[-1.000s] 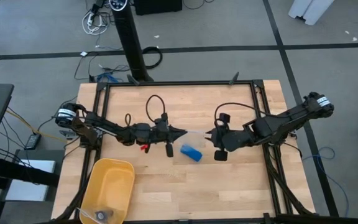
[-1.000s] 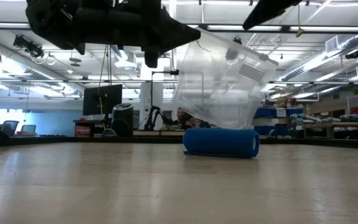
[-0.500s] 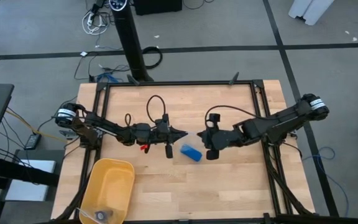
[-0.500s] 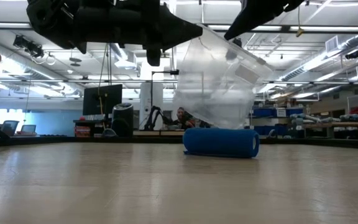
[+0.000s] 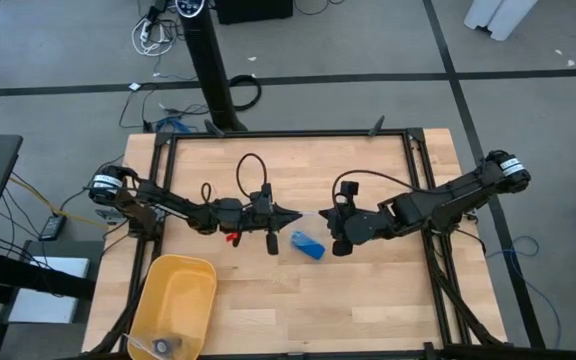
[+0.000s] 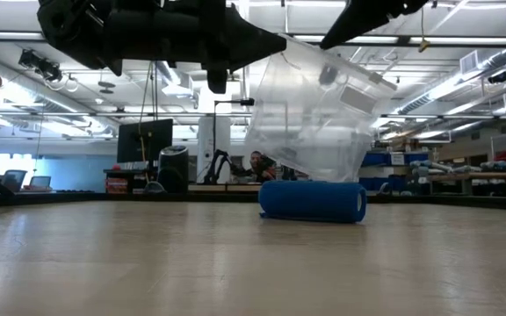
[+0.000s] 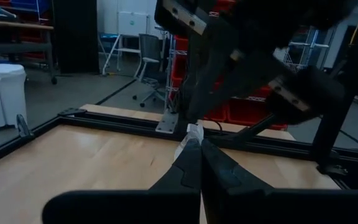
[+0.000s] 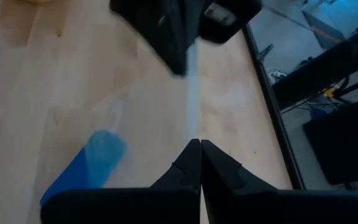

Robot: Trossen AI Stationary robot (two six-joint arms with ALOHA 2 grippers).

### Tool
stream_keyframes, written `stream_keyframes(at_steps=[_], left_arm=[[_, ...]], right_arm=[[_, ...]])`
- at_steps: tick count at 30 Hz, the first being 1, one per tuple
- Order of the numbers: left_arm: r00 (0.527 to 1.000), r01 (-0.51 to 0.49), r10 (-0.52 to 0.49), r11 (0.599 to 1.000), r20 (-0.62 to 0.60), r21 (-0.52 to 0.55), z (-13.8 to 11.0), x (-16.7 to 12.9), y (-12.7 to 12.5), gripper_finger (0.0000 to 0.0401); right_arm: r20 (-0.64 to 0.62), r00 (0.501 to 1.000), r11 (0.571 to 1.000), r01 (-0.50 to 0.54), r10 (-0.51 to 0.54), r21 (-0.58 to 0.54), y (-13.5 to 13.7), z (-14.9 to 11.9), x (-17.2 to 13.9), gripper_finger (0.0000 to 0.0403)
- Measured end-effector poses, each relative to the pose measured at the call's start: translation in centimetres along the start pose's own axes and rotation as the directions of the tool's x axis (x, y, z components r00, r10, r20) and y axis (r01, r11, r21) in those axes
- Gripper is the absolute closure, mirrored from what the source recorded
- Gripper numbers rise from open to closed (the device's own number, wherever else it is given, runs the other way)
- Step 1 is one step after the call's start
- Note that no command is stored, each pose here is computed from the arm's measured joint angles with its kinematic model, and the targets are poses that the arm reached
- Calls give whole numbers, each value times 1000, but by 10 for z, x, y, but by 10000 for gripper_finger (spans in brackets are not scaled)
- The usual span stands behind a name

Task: Roll bandage
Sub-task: Open the zip bag

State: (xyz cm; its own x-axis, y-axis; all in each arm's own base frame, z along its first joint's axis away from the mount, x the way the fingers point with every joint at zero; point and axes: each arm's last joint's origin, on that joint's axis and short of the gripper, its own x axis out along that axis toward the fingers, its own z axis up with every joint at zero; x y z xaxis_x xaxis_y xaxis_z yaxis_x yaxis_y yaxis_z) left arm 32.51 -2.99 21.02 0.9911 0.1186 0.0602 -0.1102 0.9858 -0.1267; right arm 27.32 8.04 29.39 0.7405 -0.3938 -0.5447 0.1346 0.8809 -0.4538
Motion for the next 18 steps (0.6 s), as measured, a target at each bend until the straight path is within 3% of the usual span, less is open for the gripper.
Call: stream_keyframes(at_steps=[18], left_arm=[[1000, 17, -17, 1000, 0, -1, 0, 0, 0, 401]], right_arm=[[-66, 998, 1000, -21, 20, -17, -9, -5, 15, 402]])
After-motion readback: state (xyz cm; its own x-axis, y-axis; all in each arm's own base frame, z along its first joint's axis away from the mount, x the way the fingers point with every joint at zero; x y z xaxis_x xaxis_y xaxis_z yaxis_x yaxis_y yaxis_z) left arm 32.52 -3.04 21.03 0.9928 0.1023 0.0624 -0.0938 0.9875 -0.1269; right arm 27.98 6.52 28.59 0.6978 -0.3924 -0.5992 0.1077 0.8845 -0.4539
